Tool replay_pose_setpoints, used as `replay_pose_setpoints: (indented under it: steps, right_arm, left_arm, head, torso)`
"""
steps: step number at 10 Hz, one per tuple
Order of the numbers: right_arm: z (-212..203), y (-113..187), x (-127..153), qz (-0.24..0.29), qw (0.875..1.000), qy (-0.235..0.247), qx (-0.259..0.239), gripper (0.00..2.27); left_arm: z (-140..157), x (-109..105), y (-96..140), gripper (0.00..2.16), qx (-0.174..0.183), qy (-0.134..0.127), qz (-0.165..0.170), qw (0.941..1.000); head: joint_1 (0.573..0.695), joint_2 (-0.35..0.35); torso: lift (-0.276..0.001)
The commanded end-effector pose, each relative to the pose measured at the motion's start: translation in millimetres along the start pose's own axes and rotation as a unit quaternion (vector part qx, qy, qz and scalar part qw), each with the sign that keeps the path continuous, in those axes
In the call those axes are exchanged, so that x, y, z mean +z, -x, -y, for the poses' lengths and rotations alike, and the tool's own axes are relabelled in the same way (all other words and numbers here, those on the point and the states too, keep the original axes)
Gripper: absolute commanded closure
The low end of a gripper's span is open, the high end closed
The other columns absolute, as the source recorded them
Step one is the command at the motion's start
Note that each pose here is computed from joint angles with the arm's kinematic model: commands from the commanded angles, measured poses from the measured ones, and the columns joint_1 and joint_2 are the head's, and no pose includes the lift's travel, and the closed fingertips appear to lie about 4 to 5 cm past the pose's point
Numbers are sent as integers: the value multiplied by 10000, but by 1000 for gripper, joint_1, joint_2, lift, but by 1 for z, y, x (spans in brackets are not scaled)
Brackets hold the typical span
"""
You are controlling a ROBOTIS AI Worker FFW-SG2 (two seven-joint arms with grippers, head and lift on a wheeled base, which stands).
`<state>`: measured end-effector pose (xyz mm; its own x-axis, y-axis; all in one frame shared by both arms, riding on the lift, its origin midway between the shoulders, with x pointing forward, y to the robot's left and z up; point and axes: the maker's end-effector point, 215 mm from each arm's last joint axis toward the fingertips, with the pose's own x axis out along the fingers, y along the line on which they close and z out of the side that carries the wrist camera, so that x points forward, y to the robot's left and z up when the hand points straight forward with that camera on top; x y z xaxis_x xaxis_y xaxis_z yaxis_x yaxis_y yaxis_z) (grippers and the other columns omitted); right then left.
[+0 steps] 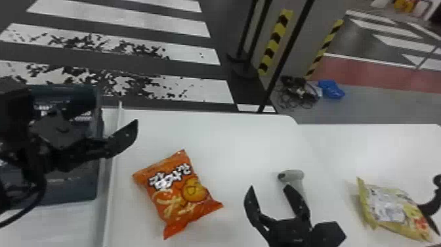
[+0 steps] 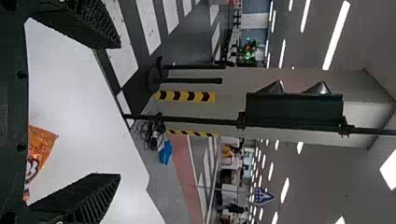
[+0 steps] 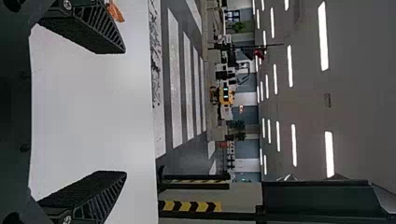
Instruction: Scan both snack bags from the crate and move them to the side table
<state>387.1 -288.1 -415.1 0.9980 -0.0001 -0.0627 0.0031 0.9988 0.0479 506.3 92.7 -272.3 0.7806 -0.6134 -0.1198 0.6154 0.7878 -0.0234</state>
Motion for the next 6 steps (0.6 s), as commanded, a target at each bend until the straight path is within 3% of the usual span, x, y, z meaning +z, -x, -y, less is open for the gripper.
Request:
replay_pose_setpoints:
  steps: [1,4,6]
  right_arm:
    - [-3,-3,1,2,10000,-3,30,63]
    - [-14,-6,3,19,9999,-30,134,63]
    - [-16,-6,4,11,9998,-48,176,63]
  left_arm:
    - [-24,-6,36,16,405,-35,-30,9992]
    - [-58,-25,86,16,1083,14,124,9940]
    - [-59,-35,108,16,1291,66,275,9912]
  head:
    - [695,-261]
    - [695,-147]
    - [695,-105]
  torso:
    - [-99]
    - [-99]
    - [-99]
